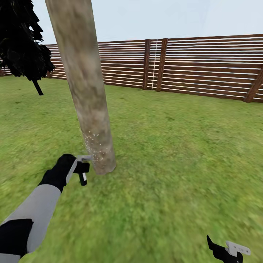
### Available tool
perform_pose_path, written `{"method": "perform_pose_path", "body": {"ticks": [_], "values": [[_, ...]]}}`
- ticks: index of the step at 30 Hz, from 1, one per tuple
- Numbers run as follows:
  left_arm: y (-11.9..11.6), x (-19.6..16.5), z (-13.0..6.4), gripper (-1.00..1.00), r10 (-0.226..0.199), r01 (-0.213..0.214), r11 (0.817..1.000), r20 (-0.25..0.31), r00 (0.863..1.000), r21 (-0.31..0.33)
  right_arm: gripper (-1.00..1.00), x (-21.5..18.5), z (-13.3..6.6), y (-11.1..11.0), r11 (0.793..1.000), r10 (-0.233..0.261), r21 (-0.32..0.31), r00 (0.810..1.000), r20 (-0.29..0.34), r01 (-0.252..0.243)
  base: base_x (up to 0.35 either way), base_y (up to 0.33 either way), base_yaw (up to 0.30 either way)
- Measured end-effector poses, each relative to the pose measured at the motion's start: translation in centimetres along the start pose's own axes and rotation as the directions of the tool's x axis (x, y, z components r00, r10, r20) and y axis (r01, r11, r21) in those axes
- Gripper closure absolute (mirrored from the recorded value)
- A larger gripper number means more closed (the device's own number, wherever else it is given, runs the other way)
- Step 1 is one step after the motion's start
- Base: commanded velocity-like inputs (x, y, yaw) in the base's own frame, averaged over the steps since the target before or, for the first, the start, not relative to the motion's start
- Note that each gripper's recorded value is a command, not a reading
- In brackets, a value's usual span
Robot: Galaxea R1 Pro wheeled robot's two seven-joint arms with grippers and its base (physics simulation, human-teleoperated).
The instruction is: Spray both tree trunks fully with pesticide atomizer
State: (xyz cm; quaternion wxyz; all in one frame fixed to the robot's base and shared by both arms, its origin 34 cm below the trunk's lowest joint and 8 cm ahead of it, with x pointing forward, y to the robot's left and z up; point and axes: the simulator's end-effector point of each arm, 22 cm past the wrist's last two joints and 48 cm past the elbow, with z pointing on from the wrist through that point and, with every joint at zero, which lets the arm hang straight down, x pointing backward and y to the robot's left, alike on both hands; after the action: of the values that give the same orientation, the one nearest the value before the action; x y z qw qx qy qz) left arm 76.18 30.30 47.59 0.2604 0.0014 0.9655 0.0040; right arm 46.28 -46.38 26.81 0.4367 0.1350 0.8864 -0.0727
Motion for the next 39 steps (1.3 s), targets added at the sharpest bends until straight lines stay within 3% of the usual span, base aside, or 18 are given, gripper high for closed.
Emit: {"method": "perform_pose_path", "body": {"ticks": [3, 5, 6, 9, 13, 27, 39], "values": [[-2.4, 2.9, 1.8, 1.0, 0.006, -0.006, 1.0, 0.011, 1.0, 0.0, -1.0, 0.0, 0.0, 0.0, 1.0, 0.0, 0.001, 1.0, 0.001, 0.0, 0.0, 0.0, 0.0], [-2.1, 4.2, 2.7, 1.0, 0.009, -0.005, 0.997, 0.045, 0.999, -0.08, -1.0, -0.1, 0.0, -0.1, 1.0, 0.0, 0.001, 1.0, 0.002, 0.0, 0.0, 0.0, 0.0], [-2.0, 5.3, 3.2, 1.0, -0.024, 0.029, 0.995, 0.058, 0.998, -0.094, -1.0, -0.1, 0.0, -0.1, 1.0, 0.0, 0.002, 1.0, 0.003, 0.0, 0.0, 0.0, 0.0], [-2.3, 9.6, 4.5, 1.0, -0.107, 0.108, 0.993, 0.019, 0.994, -0.056, -1.0, -0.2, 0.0, -0.2, 1.0, -0.001, 0.004, 1.0, 0.005, 0.001, 0.003, 0.0, 0.136], [-1.5, 14.4, 5.4, 1.0, -0.142, 0.14, 0.988, -0.037, 0.989, -0.059, -1.0, -0.1, 0.0, -0.1, 1.0, 0.0, 0.004, 1.0, 0.003, 0.0, 0.24, -0.073, 0.266], [-2.2, 14.8, 5.4, 1.0, -0.145, 0.143, 0.989, -0.042, 0.989, -0.048, -1.0, -0.2, 0.0, -0.2, 1.0, 0.0, 0.004, 1.0, 0.004, 0.0, 0.242, -0.186, 0.05], [-2.9, 14.8, 5.5, 1.0, -0.142, 0.14, 0.989, -0.044, 0.989, -0.046, -1.0, -0.2, 0.0, -0.1, 1.0, 0.001, 0.004, 1.0, 0.005, -0.001, 0.025, -0.274, 0.195]]}}
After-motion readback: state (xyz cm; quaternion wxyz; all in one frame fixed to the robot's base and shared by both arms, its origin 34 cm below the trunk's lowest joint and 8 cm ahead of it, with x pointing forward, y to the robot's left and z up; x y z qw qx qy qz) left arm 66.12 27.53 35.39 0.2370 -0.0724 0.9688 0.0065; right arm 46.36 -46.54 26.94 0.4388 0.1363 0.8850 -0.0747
